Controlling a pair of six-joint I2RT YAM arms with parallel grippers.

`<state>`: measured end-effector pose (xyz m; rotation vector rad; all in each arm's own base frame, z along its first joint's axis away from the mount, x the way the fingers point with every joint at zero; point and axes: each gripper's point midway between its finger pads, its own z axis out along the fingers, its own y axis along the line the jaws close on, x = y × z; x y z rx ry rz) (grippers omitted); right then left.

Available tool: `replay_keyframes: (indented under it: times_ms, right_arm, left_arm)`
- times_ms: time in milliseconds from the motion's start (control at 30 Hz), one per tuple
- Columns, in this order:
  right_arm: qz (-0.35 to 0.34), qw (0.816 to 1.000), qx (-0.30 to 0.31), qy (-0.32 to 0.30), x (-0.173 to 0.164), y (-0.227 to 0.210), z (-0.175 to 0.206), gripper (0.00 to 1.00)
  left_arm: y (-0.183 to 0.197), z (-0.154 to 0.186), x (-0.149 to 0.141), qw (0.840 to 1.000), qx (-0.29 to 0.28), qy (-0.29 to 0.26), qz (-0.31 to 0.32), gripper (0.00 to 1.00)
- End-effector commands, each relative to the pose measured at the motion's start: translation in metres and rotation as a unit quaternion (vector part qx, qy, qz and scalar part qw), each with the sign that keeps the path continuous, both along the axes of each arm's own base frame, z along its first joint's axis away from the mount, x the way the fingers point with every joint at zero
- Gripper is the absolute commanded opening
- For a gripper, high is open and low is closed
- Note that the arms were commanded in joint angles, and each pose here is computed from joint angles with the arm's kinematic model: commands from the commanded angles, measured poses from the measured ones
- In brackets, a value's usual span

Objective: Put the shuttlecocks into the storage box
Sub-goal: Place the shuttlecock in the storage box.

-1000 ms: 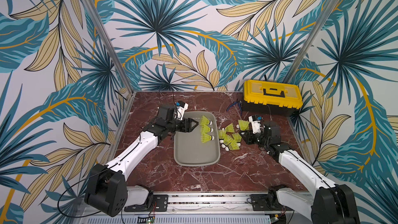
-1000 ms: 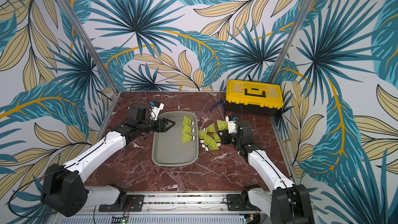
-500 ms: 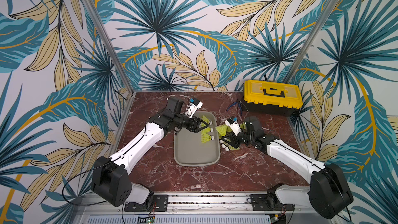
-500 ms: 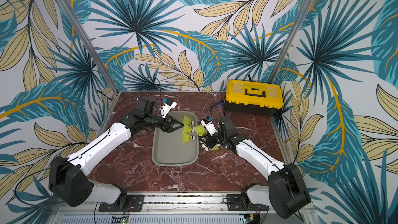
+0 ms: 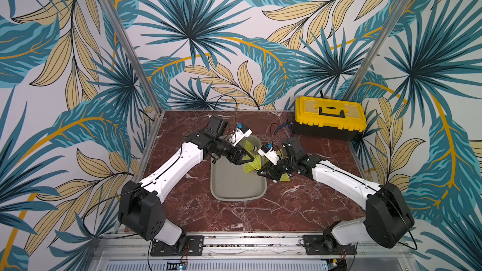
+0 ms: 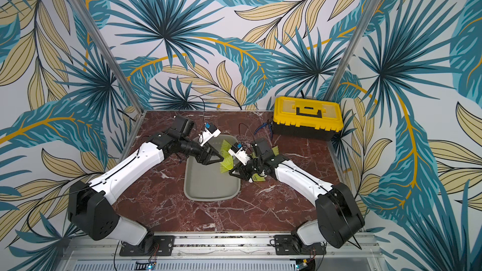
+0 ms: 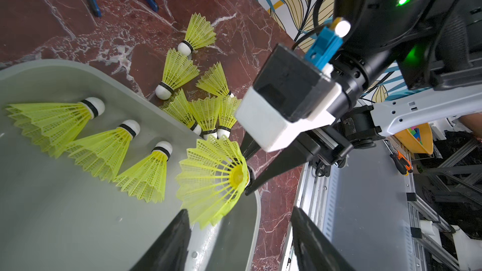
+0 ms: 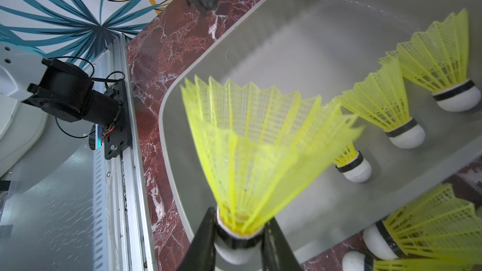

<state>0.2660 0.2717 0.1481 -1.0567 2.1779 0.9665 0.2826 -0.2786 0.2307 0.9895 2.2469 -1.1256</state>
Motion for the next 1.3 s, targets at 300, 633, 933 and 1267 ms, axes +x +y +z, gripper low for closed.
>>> replay_keyframes:
  times_ms: [300,633,933,1267]
  right_arm:
    - [0.046,0.999,0.003,0.022,-0.015,0.013,0.001,0.0]
    - [0.043,0.999,0.0,0.018,-0.012,0.013,0.002,0.0]
    - [-0.015,0.999,-0.016,-0.047,0.008,0.002,0.002,0.34]
    - [-0.197,0.961,-0.041,-0.192,0.043,-0.053,0.023,0.6]
  left_arm:
    - [-0.007,0.007,-0.008,0.999,-0.014,0.012,-0.039,0.46]
    - [-0.013,-0.005,-0.017,0.997,-0.014,0.044,-0.059,0.34]
    - [-0.013,-0.004,0.001,0.999,-0.007,0.034,-0.01,0.0]
    - [0.003,0.003,0.048,0.97,-0.084,0.04,0.227,0.0]
